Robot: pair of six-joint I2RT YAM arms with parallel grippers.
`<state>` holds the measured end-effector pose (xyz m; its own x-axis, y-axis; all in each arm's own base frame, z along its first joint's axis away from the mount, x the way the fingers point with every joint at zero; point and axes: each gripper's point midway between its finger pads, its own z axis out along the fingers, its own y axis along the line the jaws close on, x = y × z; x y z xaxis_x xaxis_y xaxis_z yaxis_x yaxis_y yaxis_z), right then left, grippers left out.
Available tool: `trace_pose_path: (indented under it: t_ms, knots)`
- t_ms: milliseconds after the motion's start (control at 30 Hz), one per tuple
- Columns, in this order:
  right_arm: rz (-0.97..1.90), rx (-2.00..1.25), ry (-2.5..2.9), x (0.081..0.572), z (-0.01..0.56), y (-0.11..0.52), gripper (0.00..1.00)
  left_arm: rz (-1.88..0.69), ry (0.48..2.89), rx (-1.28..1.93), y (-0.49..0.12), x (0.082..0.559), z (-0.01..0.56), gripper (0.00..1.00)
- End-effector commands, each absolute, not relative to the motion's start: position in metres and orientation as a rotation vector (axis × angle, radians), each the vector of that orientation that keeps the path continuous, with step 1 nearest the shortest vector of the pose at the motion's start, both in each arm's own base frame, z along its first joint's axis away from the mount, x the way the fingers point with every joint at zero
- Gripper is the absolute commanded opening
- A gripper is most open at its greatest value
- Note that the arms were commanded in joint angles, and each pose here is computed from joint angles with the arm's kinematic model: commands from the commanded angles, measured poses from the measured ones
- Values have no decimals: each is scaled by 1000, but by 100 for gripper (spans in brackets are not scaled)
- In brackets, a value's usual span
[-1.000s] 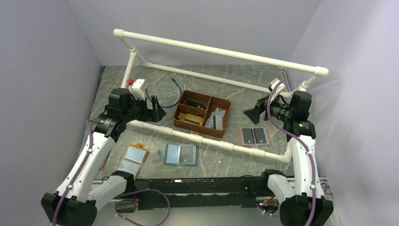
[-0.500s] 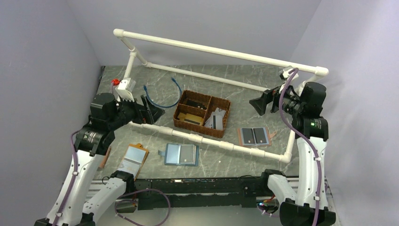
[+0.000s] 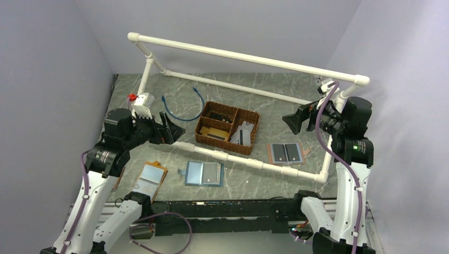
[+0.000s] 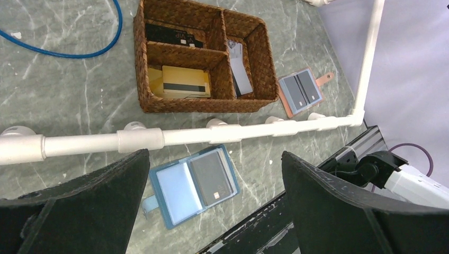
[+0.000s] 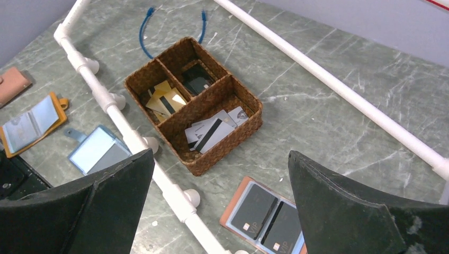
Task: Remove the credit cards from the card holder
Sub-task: Reset both arms
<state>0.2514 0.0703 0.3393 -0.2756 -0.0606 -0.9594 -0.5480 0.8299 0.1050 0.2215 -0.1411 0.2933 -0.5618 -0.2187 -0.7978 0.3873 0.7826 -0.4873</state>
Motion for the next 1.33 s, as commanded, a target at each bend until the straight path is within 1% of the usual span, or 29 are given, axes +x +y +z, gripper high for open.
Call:
trace_pose_path:
  t_ms: [0,600,833,1300]
  knots:
    - [538,-508,1782,244,341,76,100,-802,1988,135,-140,217,300,99]
    - [569,-497,1762,239,339,76,100,-783,1992,130,-134,203,292,99]
    - [550,-470,1765,239,338,73,100,-824,1975,130,-138,199,296,99]
    - [540,-460,1764,240,338,70,100,-827,1969,134,-138,200,299,99]
